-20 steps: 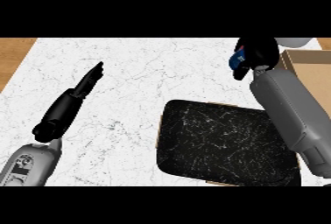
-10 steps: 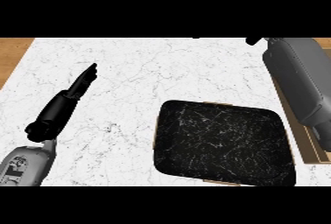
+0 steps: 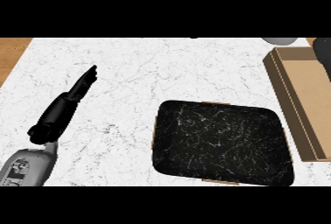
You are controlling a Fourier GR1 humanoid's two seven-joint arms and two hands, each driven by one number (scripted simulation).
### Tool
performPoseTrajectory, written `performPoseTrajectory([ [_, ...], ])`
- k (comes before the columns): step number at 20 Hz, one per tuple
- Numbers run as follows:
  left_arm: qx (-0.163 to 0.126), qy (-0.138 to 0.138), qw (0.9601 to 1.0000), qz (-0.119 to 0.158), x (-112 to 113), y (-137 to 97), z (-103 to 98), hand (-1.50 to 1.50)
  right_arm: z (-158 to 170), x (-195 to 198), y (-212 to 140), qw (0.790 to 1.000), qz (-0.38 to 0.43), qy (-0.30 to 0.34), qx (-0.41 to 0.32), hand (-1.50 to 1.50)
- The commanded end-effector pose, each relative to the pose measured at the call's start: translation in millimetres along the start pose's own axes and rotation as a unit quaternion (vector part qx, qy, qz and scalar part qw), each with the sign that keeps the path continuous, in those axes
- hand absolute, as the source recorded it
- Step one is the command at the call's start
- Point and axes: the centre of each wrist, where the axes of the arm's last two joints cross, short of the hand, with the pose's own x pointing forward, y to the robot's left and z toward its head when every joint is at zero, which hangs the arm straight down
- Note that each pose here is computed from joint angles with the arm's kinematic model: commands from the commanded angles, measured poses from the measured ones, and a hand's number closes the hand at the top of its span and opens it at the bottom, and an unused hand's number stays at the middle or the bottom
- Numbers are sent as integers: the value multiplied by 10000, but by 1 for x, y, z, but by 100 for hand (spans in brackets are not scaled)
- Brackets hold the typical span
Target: Pick the can from the tray and place it in the cardboard box
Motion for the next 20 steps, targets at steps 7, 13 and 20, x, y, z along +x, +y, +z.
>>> performPoseTrajectory([
  [7,52,9,10000,-4,-4,15,4,0,-57,-92,-25,9916,862,540,800,150],
  [13,31,-39,10000,6,6,2,-9,0,-62,-137,-15,9687,906,1030,2071,150],
  [20,4,-67,10000,23,7,1,0,0,-65,-186,-14,9346,1226,1359,3051,150],
])
